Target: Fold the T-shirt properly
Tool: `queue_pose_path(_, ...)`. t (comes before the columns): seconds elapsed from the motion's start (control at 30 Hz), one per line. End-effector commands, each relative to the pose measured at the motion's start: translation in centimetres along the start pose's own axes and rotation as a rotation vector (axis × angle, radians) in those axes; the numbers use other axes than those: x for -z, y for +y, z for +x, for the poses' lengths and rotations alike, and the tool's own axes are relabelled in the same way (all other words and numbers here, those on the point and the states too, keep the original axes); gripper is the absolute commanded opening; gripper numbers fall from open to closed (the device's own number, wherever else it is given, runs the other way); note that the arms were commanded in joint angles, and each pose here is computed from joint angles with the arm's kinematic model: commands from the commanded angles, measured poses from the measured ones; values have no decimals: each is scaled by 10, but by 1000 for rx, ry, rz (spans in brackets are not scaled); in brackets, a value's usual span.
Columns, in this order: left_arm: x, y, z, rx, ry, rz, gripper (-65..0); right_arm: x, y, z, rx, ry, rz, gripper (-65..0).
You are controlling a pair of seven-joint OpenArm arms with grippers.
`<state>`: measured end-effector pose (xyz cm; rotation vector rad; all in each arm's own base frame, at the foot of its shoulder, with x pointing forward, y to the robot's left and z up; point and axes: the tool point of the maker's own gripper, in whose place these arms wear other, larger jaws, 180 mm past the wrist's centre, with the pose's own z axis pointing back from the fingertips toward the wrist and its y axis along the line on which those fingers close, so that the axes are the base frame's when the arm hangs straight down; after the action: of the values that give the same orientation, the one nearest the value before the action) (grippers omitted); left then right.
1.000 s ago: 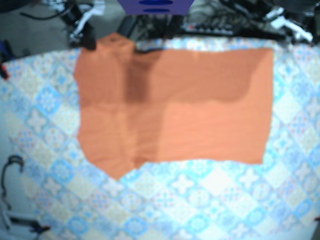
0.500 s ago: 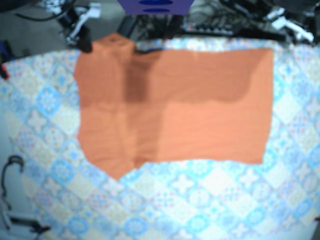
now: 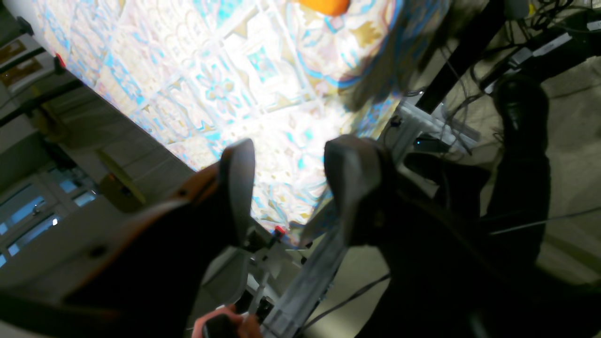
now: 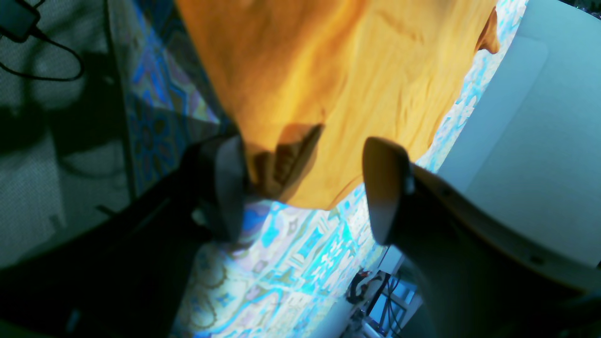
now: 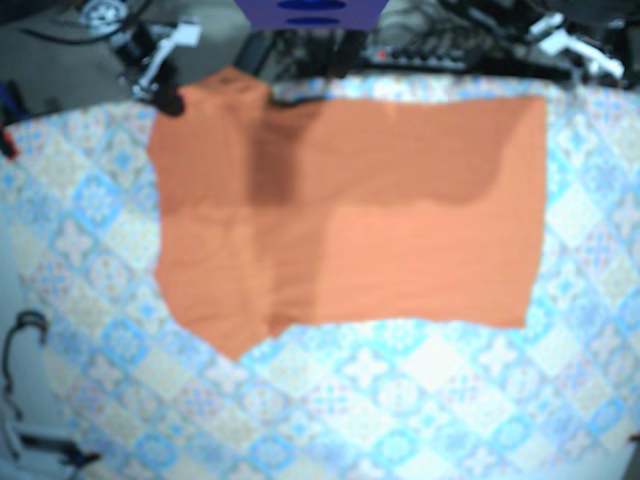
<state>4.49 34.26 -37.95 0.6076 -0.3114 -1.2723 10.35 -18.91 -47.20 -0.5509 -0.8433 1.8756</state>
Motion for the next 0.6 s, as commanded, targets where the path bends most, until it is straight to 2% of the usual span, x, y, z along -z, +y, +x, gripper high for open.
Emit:
queue_pose_path(0.0, -2, 3, -1, 12, 4, 10, -362, -3, -10, -6, -18, 11, -34, -277)
queue_pose_path(0.3, 2, 11, 1, 4, 1, 34, -362, -7, -31, -6, -58, -1, -78, -278)
queue_pose_path(0.57, 3, 13, 2, 2, -1, 38, -362, -6, -24, -3, -37, -9, -31, -279)
